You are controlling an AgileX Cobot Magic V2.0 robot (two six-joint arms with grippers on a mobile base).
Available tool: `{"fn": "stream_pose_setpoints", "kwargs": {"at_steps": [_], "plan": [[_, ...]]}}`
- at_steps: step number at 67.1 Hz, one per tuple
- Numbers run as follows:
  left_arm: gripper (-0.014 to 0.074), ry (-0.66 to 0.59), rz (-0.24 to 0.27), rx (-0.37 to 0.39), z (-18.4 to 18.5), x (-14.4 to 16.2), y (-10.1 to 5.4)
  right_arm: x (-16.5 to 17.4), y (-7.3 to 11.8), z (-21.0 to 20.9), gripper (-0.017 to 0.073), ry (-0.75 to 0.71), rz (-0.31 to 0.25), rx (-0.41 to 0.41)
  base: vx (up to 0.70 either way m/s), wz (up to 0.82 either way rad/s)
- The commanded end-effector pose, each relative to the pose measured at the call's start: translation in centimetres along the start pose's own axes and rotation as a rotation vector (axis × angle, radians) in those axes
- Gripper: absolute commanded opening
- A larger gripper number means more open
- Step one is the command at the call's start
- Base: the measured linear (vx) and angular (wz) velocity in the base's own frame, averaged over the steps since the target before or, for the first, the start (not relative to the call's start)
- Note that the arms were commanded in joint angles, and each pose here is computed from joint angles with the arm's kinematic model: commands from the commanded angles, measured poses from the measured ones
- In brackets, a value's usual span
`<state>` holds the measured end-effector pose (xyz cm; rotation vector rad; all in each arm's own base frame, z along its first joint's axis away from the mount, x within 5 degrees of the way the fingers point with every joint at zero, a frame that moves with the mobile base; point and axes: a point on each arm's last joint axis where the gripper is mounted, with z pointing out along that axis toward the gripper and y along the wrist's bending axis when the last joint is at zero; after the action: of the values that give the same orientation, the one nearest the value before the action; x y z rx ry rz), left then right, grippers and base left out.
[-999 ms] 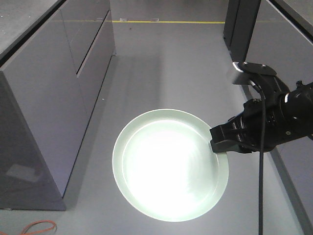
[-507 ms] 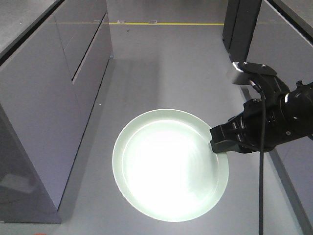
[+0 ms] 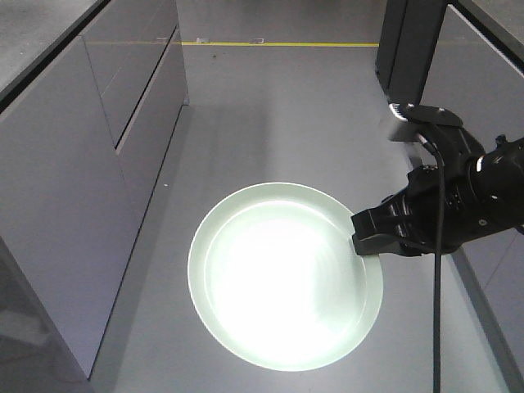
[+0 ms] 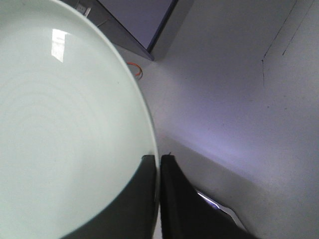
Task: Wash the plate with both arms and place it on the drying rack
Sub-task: 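Hold the plate in the right gripper while driving down the aisle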
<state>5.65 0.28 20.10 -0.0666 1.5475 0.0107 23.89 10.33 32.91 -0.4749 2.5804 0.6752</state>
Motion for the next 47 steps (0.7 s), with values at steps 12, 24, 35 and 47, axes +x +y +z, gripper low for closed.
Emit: {"fn": "stream_pose_setpoints", "kwargs": {"at_steps": [12,24,35,47], "plan": [[-0.0006,-0.117,-0.009,0.011,-0.30,-1.73,-0.09,-0.74,0.82,-1.54,-0.0001,-0.094,-0.015,-0.019,0.18,-0.02],[-0.0006,-0.117,-0.009,0.011,-0.30,-1.73,-0.09,-0.74,0.82,-1.54,-0.0001,-0.094,-0.015,-0.019,0.18,-0.01],[-0.0006,-0.117,-0.009,0.011,-0.30,-1.73,-0.09,-0.74,0.82,-1.54,-0.0001,-0.094,-0.015,-0.019,0.19,-0.02],[-0.0006,-0.117,-0.009,0.011,-0.30,-1.73,-0.09,-0.74,0.82,-1.54,-0.0001,-0.094,-0.015,-0.019,0.19,-0.01]]}}
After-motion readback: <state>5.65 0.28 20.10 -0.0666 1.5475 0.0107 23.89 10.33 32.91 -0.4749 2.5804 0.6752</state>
